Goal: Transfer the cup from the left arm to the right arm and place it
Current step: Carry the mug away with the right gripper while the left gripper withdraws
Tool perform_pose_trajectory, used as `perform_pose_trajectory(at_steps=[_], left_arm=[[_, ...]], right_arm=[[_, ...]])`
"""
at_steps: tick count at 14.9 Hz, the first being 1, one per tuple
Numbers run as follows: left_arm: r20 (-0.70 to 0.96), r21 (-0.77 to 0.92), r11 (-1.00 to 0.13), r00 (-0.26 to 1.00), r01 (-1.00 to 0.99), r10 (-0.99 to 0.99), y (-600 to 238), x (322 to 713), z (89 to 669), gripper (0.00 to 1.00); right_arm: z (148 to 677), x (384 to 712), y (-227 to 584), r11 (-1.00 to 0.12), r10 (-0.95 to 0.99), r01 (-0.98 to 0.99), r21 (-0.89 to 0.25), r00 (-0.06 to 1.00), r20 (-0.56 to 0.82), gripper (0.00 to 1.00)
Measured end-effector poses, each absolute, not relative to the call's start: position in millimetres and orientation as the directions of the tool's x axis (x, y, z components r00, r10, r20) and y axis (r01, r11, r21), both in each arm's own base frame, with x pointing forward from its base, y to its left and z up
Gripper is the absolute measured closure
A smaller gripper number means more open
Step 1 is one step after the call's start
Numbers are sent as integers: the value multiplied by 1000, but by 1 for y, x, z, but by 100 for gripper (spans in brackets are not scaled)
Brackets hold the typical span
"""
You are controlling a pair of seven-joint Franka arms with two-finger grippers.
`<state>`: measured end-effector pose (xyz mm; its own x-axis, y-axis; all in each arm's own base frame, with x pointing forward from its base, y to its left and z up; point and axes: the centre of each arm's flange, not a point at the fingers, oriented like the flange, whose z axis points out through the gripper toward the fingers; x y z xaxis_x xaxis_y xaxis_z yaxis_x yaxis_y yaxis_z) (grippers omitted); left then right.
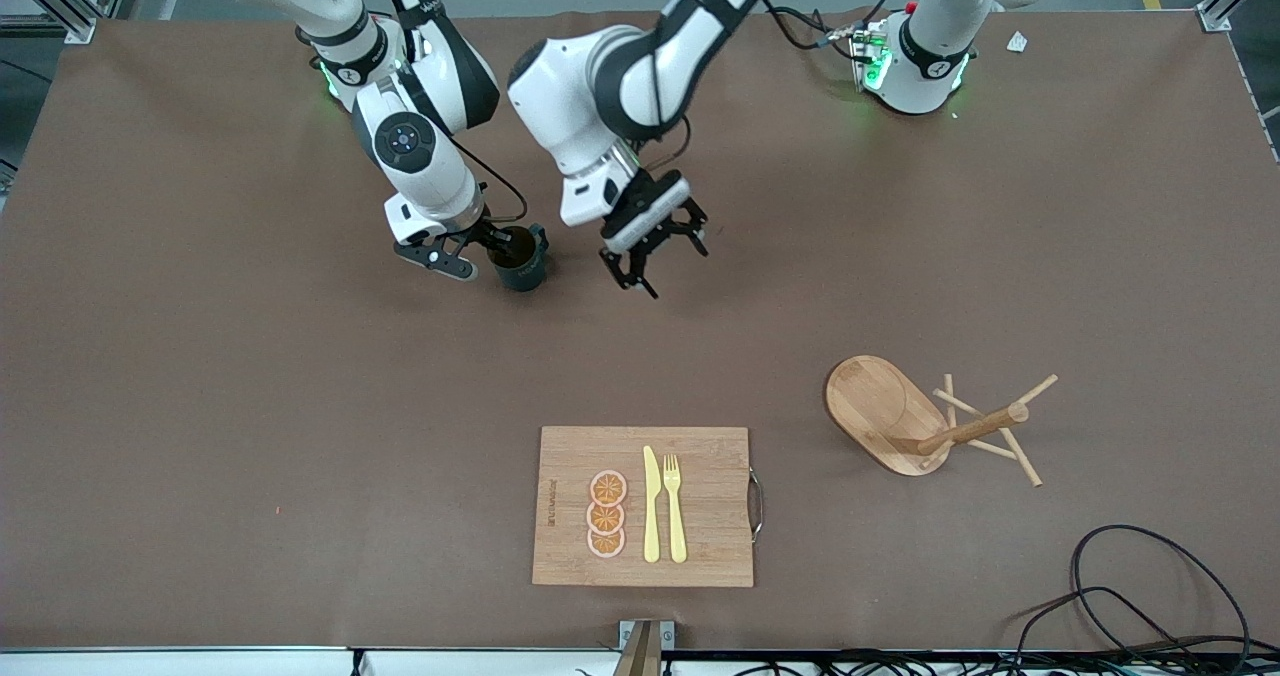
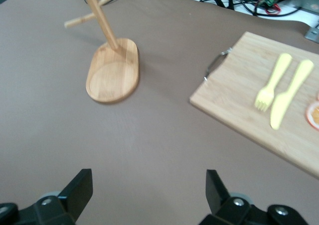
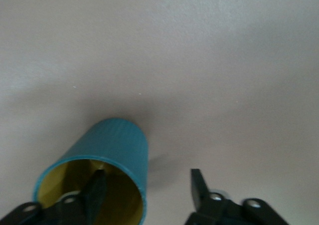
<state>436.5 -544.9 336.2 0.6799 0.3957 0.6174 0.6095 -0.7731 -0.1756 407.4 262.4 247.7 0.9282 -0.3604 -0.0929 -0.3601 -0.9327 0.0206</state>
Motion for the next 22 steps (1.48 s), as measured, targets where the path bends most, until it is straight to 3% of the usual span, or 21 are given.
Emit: perform_pose_trajectory(at_steps=[6, 10, 14, 18, 22], left_arm=[[495, -203, -800, 765, 564, 413, -462, 516, 414, 0], [399, -163, -843, 815, 513, 419, -393, 555, 483, 0], [319, -114, -900, 873, 421, 368, -312, 585, 546, 0], [218, -58, -926, 910, 373, 353, -209, 602, 593, 0], [167, -79, -954, 947, 290, 274, -144, 592, 625, 0]], right_arm=[[249, 406, 266, -952, -305, -306, 7, 948, -84, 94], [256, 413, 258, -997, -78, -79, -23, 995, -70, 96], [264, 447, 199, -983, 179, 177, -51, 983, -41, 96], [268, 479, 108, -875, 482, 480, -65, 876, -19, 96], [279, 501, 12, -685, 728, 728, -29, 685, 14, 96]])
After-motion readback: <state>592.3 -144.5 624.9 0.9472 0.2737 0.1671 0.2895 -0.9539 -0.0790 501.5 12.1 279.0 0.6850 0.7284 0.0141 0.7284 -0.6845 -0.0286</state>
